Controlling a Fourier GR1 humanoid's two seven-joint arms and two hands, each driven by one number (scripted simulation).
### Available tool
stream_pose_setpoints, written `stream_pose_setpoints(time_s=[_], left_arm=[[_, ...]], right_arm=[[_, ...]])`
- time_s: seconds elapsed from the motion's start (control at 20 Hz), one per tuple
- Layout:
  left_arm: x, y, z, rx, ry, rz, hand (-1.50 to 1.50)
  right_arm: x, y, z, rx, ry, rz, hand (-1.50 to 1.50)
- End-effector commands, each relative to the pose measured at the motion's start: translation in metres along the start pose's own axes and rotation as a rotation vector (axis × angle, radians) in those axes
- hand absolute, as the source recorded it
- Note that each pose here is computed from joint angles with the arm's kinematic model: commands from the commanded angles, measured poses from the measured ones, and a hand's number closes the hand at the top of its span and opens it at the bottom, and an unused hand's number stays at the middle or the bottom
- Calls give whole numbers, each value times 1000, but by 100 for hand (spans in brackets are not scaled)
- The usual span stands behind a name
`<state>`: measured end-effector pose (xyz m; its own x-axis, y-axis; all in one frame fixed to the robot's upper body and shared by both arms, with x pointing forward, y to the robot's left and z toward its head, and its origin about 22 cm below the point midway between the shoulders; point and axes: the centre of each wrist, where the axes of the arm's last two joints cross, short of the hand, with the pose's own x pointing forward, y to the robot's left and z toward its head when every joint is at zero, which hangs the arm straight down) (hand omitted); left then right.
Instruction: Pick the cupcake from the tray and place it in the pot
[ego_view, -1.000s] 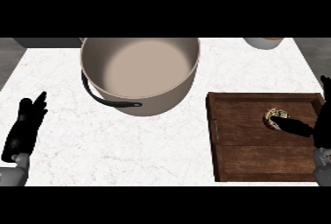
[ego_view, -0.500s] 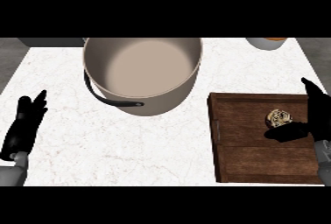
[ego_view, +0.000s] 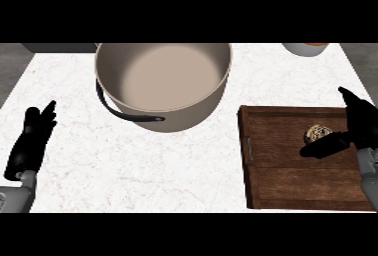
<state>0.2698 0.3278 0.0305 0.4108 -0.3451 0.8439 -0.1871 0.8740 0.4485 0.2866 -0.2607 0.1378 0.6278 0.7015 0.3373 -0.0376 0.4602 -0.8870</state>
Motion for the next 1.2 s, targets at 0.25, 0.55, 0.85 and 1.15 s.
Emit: stream_pose_setpoints(time_s=[0.25,0.55,0.85,1.15], left_arm=[[4,2,6,10,-9,3,0],[-3,1,-6,3,-5,5,0],[-20,5,3,-10,-7,16,0],[-29,5,5,-10,20,2,0]], right_arm=[[-14,19,-8,56,198,52,-150],[-15,46,-26,50,190,42,-150],[1,52,-46,41,186,70,-150],[-23,49,-42,81,247,82,-150]])
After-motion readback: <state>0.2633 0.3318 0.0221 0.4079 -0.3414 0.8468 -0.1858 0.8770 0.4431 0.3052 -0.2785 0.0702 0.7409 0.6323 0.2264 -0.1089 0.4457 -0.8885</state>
